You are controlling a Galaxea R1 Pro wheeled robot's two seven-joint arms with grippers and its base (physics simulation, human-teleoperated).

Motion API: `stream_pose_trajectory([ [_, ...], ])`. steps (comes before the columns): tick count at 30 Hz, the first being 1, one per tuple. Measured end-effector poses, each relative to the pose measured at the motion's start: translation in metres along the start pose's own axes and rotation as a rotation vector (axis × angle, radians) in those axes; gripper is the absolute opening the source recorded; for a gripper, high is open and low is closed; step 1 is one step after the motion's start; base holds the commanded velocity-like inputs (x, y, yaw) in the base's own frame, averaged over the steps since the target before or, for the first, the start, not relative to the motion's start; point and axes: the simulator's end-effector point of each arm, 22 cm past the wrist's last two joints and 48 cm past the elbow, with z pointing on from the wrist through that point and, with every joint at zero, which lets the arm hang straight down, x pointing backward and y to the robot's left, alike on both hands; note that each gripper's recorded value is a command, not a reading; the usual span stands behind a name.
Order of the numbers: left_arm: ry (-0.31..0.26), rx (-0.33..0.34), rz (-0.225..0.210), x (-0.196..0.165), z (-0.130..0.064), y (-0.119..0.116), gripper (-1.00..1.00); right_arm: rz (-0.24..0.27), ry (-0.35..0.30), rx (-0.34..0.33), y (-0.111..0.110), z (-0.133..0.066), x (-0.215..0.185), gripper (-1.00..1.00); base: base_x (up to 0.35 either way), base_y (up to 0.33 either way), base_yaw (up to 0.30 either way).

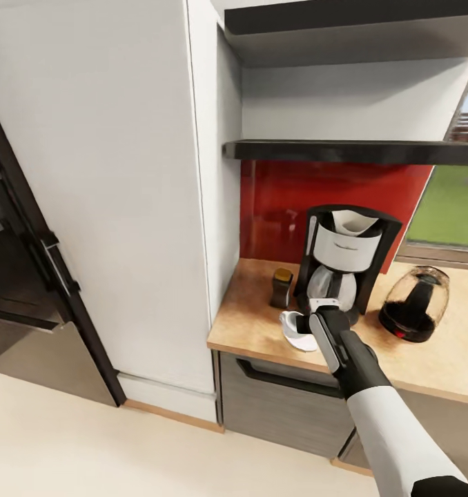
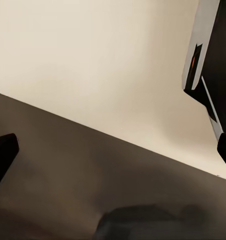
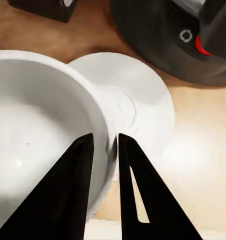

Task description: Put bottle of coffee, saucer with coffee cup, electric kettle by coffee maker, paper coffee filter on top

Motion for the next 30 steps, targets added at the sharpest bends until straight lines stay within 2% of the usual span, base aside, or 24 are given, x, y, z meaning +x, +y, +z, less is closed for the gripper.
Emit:
stream_pose_trajectory([
  [9, 0.001, 0.0, 0.001, 0.0001, 0.0001, 0.0002, 1.0, 0.001, 0.0, 0.0, -0.0002, 0.0004, 0.0, -1.0, 0.082, 0.093, -0.202],
  [21, 0.003, -0.002, 0.003, 0.0016, 0.0003, 0.0014, 1.0, -0.002, 0.004, 0.007, -0.0017, 0.001, 0.001, -1.0, 0.002, 0.002, -0.032],
  [30, 0.004, -0.001, 0.001, 0.002, 0.0003, 0.0011, 1.0, -0.005, 0.02, 0.01, -0.0023, 0.0046, 0.0071, -1.0, 0.004, 0.0, -0.245],
])
